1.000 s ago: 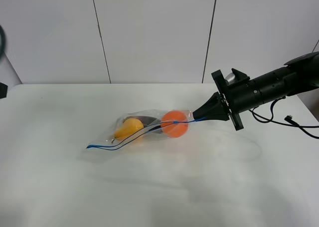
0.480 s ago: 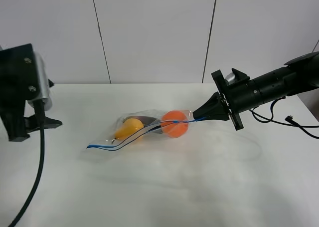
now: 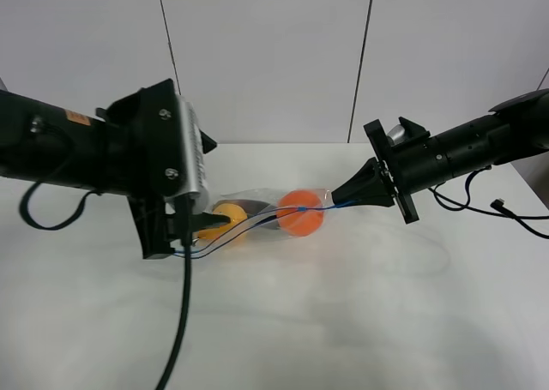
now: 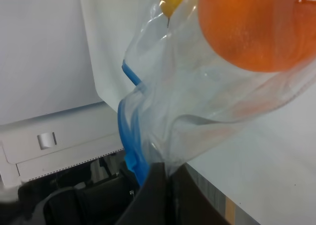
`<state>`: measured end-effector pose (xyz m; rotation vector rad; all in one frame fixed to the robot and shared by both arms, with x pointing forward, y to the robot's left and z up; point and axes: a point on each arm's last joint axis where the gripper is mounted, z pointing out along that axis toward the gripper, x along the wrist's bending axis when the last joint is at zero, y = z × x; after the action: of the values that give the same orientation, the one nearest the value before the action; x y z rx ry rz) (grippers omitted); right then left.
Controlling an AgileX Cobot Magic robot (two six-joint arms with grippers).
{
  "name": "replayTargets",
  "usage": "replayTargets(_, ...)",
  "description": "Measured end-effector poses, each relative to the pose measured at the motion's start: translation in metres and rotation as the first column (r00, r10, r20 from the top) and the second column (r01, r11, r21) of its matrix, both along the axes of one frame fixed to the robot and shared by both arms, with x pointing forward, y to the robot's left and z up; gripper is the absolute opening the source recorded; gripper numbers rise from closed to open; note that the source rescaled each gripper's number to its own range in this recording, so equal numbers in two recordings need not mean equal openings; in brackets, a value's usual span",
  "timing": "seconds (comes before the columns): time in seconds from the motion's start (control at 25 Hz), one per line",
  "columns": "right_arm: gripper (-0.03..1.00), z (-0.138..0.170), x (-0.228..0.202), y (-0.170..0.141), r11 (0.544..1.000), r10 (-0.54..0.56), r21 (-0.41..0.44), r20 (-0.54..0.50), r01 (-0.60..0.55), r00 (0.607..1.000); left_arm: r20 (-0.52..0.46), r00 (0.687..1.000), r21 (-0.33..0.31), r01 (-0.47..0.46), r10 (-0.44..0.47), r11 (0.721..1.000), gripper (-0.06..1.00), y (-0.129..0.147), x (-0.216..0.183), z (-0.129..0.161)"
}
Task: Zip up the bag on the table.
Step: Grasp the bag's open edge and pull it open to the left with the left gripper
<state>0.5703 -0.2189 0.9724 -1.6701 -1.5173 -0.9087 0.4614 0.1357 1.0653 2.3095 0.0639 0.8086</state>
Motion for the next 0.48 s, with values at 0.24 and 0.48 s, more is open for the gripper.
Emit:
replayTargets(0.24, 0.00, 0.000, 0.000, 0.000, 1.000, -0.001, 0.001, 0.000, 0.001, 1.000, 0.085, 0.996, 0.003, 0.030, -0.030, 1.000, 0.96, -0.052, 0.006, -0.033)
replayTargets(0.48, 0.00, 0.000, 0.000, 0.000, 1.000, -0.001, 0.001, 0.000, 0.001, 1.000, 0.198, 0.980, -0.018, -0.010, 0.013, 1.000, 0.96, -0.085, 0.012, -0.061)
